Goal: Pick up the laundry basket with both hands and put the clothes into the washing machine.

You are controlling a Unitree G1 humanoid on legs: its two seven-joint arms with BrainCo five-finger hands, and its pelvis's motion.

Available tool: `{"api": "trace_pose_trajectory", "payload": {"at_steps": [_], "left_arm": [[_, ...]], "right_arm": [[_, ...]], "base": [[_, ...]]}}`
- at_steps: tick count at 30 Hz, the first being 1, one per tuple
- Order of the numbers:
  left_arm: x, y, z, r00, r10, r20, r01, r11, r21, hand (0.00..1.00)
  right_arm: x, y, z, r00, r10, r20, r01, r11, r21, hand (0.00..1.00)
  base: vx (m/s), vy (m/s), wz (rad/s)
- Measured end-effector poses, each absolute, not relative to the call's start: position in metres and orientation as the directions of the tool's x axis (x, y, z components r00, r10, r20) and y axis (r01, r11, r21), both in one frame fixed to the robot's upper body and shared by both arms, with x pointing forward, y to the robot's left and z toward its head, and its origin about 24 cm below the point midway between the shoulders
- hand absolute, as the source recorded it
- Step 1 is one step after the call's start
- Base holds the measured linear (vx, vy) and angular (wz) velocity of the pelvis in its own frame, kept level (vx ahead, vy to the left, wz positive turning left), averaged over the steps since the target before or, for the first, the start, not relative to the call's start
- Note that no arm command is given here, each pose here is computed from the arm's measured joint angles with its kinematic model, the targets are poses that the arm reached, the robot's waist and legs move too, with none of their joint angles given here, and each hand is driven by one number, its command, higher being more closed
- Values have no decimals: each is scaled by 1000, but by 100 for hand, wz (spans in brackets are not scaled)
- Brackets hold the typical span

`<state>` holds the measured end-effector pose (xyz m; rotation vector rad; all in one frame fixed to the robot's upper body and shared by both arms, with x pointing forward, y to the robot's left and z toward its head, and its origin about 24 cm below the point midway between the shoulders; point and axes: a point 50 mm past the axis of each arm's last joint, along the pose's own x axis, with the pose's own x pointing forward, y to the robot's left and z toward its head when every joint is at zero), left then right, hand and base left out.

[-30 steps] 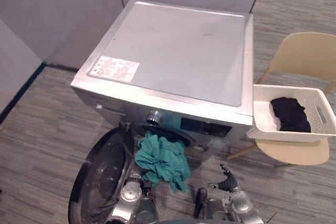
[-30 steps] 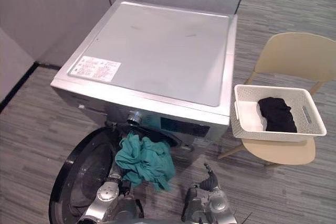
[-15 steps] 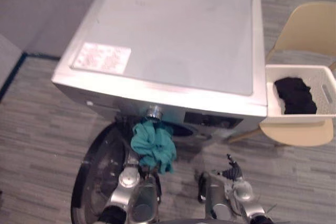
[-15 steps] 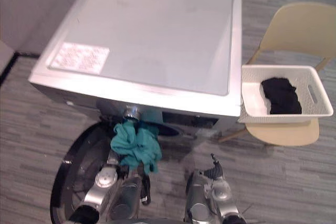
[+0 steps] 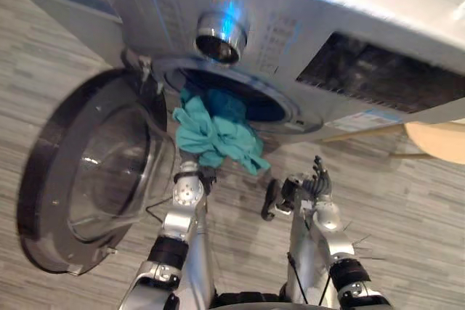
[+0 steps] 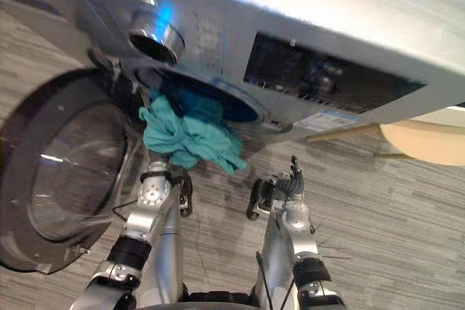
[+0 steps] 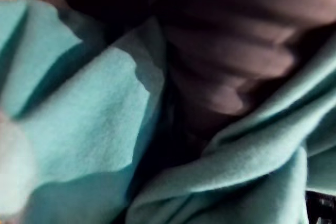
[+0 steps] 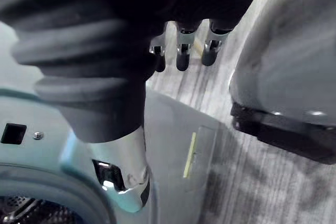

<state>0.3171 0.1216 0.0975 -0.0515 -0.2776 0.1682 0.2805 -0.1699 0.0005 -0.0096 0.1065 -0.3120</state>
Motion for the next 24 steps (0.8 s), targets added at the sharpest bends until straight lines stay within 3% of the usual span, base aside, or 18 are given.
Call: {"api": "trace_pose_trajectory", "payload": {"at_steps": [7, 16, 17, 21, 24], "left_arm": [[346, 102, 197, 829, 150, 538, -106, 988, -112, 100], [347, 125, 345, 520, 204, 830, -250, 965, -81, 100], [346, 125, 360, 487, 212, 848, -279, 957, -78, 0], [343, 134, 394, 415, 234, 879, -374, 925, -70, 0], [354, 143, 396, 446, 231, 865, -512, 858, 35, 0]], "right_arm": [[289, -178, 43, 939, -329, 97, 327, 944, 41, 0], [288, -179, 65, 920, -332, 208, 319, 943, 91, 0], [288, -181, 64, 921, -331, 206, 319, 943, 92, 0], [288, -179, 65, 924, -317, 214, 303, 948, 98, 0], [288, -179, 65, 926, -306, 220, 285, 951, 120, 0]], "base": [[-87, -36, -13], [19, -31, -9], [30, -34, -5], [16, -34, -3], [11, -40, -7]]}}
